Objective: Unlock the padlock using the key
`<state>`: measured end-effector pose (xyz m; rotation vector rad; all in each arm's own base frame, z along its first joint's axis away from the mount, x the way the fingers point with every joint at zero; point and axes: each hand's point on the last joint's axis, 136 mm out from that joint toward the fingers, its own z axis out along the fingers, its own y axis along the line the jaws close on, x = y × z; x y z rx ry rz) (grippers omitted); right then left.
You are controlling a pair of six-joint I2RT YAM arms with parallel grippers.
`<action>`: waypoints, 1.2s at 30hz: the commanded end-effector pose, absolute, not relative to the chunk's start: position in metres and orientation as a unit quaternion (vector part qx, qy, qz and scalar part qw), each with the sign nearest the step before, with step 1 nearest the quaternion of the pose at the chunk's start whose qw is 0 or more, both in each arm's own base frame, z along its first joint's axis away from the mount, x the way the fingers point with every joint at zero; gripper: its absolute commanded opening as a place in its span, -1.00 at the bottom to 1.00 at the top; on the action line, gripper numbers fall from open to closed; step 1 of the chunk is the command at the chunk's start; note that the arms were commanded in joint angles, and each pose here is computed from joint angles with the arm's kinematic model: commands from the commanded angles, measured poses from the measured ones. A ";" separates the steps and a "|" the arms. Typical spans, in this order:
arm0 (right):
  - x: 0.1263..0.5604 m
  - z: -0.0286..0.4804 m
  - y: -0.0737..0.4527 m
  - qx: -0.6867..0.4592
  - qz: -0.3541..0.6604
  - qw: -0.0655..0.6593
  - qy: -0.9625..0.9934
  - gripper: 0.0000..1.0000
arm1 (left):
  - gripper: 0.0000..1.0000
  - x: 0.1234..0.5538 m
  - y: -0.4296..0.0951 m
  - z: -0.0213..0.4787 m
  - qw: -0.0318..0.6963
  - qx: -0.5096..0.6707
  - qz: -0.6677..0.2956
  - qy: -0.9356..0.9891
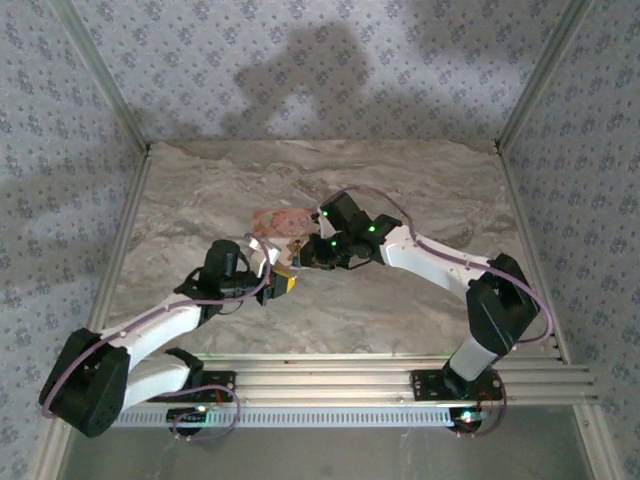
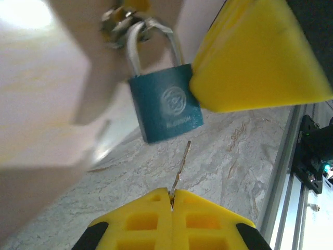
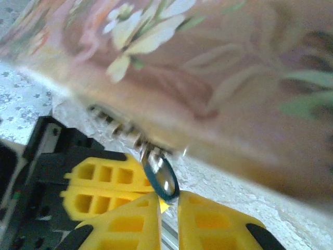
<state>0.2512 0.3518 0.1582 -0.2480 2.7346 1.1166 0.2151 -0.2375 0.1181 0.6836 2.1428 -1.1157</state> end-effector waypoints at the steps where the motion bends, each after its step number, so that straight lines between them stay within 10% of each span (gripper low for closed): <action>1: 0.254 0.179 0.354 -0.088 0.399 0.109 0.906 -1.00 | -1.00 0.216 -0.239 0.123 0.319 0.260 -0.434 0.802; 14: 0.256 0.123 0.335 -0.082 0.239 0.185 0.950 -1.00 | -1.00 0.223 -0.180 0.093 0.331 0.142 -0.297 0.884; 20: 0.254 0.113 0.369 -0.034 0.167 0.291 0.942 -0.15 | -1.00 0.218 -0.138 0.092 0.359 0.057 -0.233 0.902; 36: 0.284 0.072 0.380 -0.014 -0.013 0.372 0.928 0.03 | -1.00 0.203 -0.122 0.095 0.372 0.021 -0.232 0.898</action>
